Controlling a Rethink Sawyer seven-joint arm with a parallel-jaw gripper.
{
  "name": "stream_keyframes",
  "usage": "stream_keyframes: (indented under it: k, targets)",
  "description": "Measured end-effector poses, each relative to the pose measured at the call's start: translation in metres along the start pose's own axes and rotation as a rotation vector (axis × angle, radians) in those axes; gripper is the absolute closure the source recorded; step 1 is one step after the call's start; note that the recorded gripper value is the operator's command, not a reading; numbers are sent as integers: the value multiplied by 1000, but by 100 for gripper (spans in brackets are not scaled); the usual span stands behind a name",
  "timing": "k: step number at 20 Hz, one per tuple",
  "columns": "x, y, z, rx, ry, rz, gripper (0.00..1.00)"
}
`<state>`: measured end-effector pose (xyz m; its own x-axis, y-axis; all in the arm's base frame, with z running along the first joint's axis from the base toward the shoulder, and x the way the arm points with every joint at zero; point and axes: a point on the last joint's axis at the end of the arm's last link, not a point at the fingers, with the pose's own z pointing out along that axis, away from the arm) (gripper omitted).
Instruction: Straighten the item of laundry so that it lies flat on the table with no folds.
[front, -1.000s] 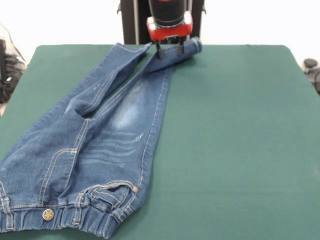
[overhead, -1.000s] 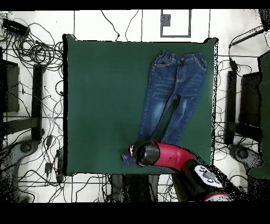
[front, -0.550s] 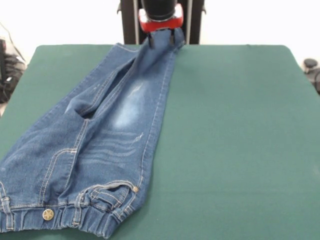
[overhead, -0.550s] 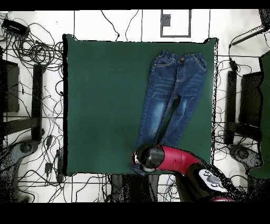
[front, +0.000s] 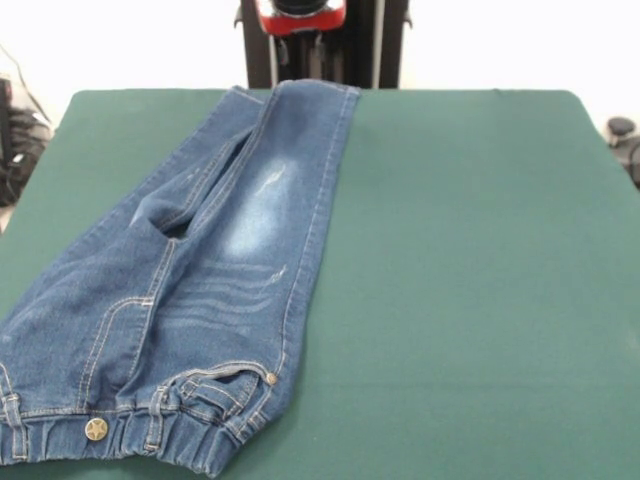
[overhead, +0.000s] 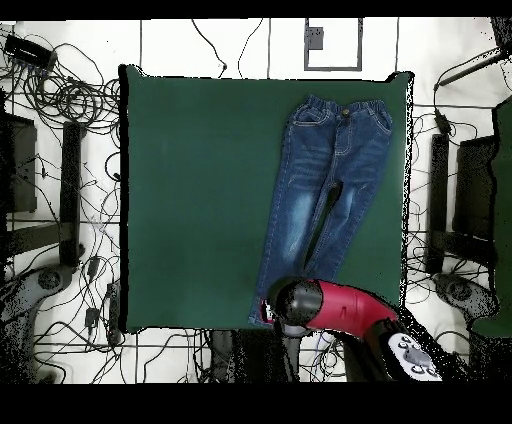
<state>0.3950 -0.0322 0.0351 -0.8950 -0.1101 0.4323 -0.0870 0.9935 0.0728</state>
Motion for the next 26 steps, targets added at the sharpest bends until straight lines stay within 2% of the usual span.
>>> stream_keyframes:
  k: [6,13,20,26]
  targets:
    - [-2,-7,-26,25,-36,12,0]
    - [-6,-27,-35,29,-85,40,0]
    - [-10,-72,-32,57,-196,45,0]
    - [-5,-109,-24,86,-232,21,0]
